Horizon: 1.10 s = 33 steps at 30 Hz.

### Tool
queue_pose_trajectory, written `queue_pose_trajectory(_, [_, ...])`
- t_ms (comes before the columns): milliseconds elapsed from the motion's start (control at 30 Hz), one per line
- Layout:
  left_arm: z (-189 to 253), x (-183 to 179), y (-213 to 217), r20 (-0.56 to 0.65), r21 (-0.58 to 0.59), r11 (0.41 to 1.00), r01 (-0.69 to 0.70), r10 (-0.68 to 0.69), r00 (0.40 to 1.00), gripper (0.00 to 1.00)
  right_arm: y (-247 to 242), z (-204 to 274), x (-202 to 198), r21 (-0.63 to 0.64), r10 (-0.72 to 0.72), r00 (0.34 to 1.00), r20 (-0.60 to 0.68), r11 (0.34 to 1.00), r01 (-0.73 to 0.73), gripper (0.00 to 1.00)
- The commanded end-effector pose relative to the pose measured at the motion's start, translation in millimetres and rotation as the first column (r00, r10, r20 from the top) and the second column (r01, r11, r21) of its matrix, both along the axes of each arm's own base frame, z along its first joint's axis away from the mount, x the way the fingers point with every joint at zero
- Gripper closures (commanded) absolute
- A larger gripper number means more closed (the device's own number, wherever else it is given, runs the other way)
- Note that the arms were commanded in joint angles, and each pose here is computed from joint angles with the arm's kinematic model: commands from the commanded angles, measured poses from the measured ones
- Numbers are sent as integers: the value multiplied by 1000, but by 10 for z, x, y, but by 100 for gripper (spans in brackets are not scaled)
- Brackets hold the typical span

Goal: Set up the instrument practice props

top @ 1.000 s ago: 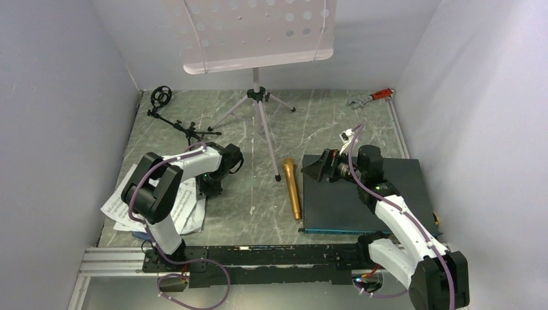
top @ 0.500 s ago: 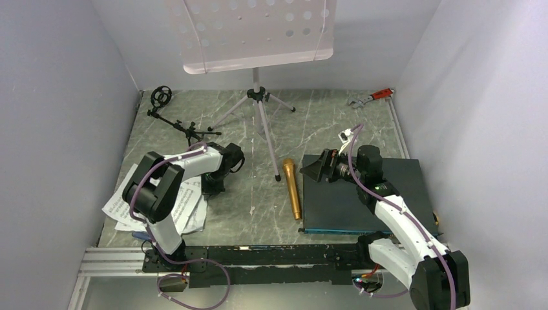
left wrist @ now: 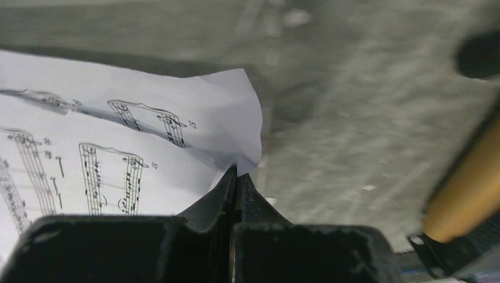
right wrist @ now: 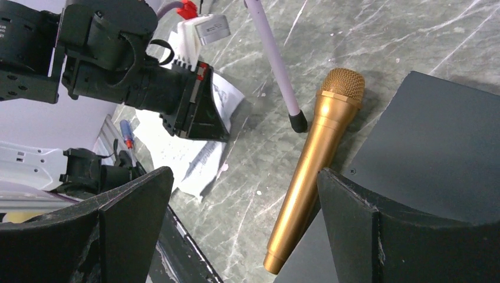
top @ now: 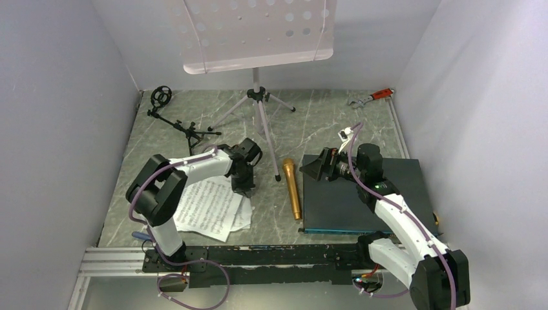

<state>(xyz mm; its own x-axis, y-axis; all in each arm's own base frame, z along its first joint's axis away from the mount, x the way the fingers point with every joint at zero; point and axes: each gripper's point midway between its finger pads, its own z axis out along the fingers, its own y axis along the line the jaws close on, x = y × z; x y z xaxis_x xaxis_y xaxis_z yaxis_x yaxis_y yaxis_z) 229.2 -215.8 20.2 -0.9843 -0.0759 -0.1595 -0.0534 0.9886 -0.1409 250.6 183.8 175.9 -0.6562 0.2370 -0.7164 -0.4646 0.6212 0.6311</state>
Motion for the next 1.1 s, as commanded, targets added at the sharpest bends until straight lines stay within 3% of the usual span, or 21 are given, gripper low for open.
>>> queue_pose_trajectory(0, [161,1,-676,-9,-260,963,72,-77,997,97,36,199,63,1,21,997,72,1000,-21,3])
queue_pose_trajectory(133, [239,-53,-800,8,-300,949,95,-97,995,92,40,201,53,-6,30,997,74,1000,-30,3])
queue_pose_trajectory(167, [272,-56,-808,21,-308,946,104,-103,994,84,43,200,48,-8,32,997,75,999,-32,3])
queue_pose_trajectory(233, [368,-64,-821,61,-337,932,130,-116,991,51,36,187,53,-15,27,997,72,1000,-26,3])
queue_pose_trajectory(267, [432,-63,-826,89,-355,924,143,-118,989,41,39,183,54,-18,28,997,72,999,-27,3])
queue_pose_trajectory(367, [657,-58,-845,184,-415,891,186,-118,976,22,64,174,53,-13,33,997,70,999,-32,3])
queue_pose_trajectory(467, [855,-39,-827,265,-450,868,212,-97,959,11,123,158,39,-8,48,997,64,999,-47,3])
queue_pose_trajectory(600, [1011,-23,-796,320,-496,839,224,-63,945,7,210,90,45,-42,67,997,43,997,-65,3])
queue_pose_trajectory(833, [1057,48,-618,296,-626,762,169,31,955,7,427,-60,-9,-59,121,993,-12,991,-121,3])
queue_pose_trajectory(1067, [976,115,-64,254,-693,720,37,196,947,8,783,-220,-140,-57,195,978,-69,978,-199,5])
